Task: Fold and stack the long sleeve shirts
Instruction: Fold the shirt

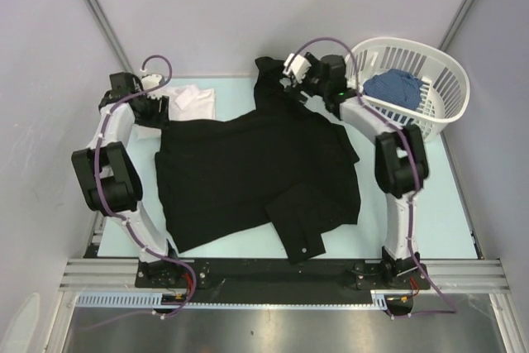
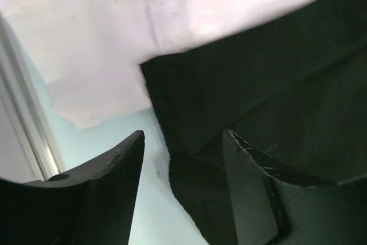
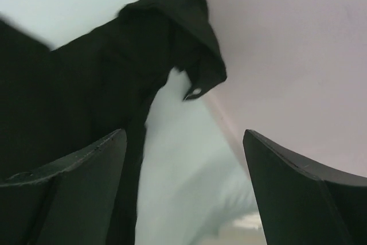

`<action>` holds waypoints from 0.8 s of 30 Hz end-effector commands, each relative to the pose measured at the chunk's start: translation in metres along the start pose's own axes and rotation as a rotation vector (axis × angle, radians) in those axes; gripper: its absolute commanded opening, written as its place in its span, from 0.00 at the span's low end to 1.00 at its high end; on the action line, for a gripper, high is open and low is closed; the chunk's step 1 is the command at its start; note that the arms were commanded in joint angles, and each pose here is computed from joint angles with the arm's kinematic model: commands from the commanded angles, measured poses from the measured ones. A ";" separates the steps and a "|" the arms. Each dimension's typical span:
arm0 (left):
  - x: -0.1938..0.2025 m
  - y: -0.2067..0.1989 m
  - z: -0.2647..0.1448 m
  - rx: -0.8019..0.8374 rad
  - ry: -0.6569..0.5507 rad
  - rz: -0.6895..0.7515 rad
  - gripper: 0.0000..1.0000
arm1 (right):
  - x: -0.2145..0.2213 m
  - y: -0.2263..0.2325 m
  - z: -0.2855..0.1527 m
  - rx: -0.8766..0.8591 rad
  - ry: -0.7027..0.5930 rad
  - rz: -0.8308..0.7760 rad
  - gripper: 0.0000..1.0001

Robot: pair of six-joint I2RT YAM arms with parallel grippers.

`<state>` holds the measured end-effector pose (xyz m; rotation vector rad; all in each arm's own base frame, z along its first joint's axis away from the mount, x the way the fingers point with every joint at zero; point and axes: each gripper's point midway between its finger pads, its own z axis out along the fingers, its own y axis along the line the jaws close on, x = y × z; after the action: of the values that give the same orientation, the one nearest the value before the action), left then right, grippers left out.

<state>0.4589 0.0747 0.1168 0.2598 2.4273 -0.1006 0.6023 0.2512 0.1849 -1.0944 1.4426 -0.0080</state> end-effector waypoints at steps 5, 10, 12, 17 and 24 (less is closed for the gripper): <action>0.052 -0.136 -0.057 0.439 0.162 0.476 0.64 | 0.014 0.084 -0.163 -0.593 0.248 0.232 0.74; 0.129 -0.163 -0.064 0.510 0.336 0.542 0.64 | 0.065 0.146 -0.211 -0.782 0.443 0.308 0.61; 0.150 -0.158 -0.061 0.485 0.398 0.548 0.63 | 0.091 0.170 -0.224 -0.829 0.523 0.334 0.57; 0.176 -0.135 -0.050 0.381 0.496 0.584 0.61 | 0.140 0.194 -0.240 -0.856 0.685 0.324 0.50; 0.175 -0.108 -0.032 0.261 0.519 0.575 0.54 | 0.156 0.220 -0.284 -0.978 0.827 0.307 0.45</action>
<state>0.2622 -0.0184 0.0316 1.2434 2.7426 -0.2492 0.3366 0.1336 0.0194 -1.6076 2.3122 0.5422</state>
